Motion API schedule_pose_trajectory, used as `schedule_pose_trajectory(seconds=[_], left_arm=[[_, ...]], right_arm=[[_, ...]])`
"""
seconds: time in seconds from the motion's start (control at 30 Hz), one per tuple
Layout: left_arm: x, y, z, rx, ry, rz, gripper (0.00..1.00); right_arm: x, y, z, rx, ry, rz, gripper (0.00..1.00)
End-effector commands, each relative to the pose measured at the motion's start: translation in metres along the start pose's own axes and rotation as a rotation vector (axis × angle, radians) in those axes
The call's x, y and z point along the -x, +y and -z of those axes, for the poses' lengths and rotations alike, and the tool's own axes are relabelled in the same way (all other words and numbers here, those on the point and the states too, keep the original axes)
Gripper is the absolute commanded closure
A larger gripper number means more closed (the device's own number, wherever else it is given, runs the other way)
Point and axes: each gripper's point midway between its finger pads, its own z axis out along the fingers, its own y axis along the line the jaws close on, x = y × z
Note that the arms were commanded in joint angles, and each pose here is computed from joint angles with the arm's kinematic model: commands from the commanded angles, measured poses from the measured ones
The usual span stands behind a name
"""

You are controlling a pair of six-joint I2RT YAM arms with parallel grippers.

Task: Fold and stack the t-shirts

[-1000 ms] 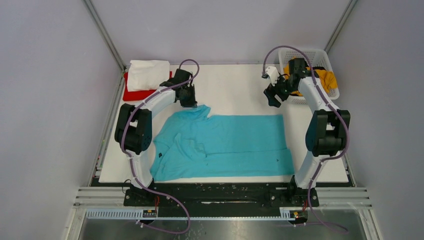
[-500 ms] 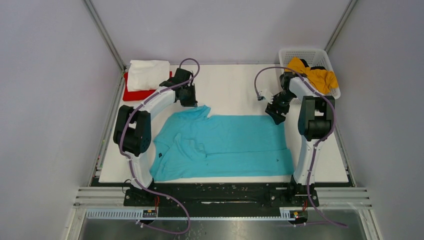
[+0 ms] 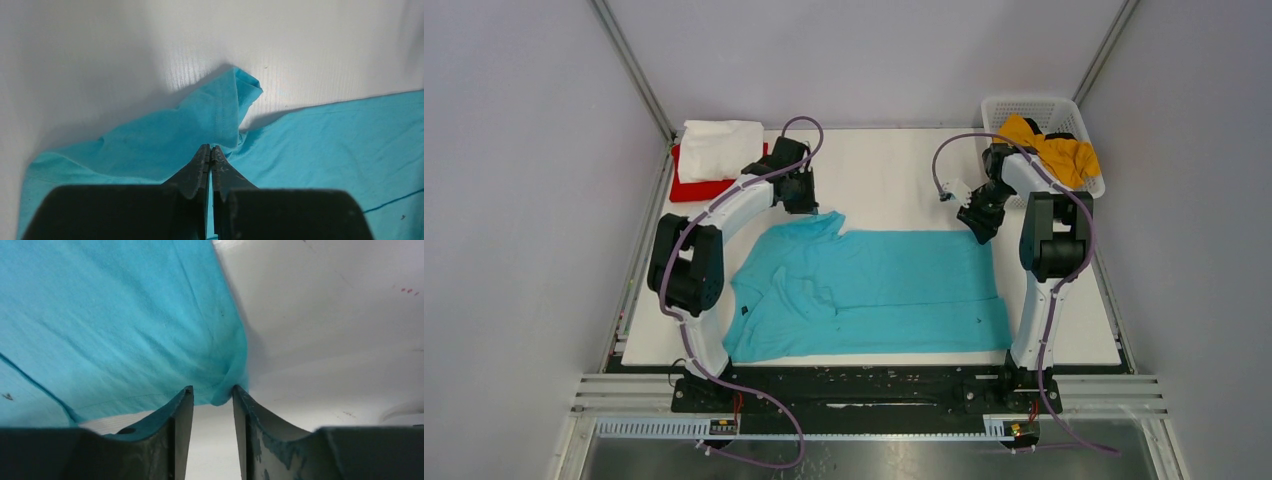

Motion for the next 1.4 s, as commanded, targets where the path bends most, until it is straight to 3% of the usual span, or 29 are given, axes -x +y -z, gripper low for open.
schedule_pose_trajectory(seconds=[0.0,0.1,0.2,0.27,0.37,0.53,0.63,0.77,0.97,1.37], left_arm=[[0.020,-0.009,0.020,-0.018,-0.088,-0.009,1.00],[0.019,-0.009,0.019,-0.022,-0.085,-0.011,1.00],[0.017,-0.012,0.019,-0.033,-0.080,-0.019,1.00],[0.016,-0.013,0.021,-0.036,-0.081,-0.024,1.00],[0.016,-0.014,0.024,-0.040,-0.089,-0.028,1.00],[0.015,-0.017,0.027,-0.047,-0.091,-0.028,1.00],[0.014,-0.016,0.028,-0.042,-0.095,-0.030,1.00],[0.015,-0.016,0.029,-0.040,-0.098,-0.030,1.00],[0.013,-0.015,0.029,-0.040,-0.093,-0.033,1.00],[-0.015,-0.019,0.049,-0.066,-0.091,-0.043,1.00]], right_arm=[[0.007,0.004,0.003,0.018,0.009,0.005,0.65],[0.008,0.000,0.001,0.009,0.015,0.000,0.73],[0.008,-0.005,0.001,-0.016,0.022,0.002,0.94],[0.007,-0.008,0.002,-0.043,0.031,0.005,1.00],[0.003,-0.013,0.004,-0.087,0.050,0.004,0.98],[0.000,-0.018,0.006,-0.134,0.058,0.000,0.58],[0.000,-0.013,0.005,-0.110,0.061,0.007,0.56],[0.000,-0.008,0.004,-0.089,0.065,0.015,0.60],[0.001,-0.012,0.003,-0.118,0.084,0.022,1.00],[0.014,0.009,0.036,-0.188,0.088,0.232,1.00]])
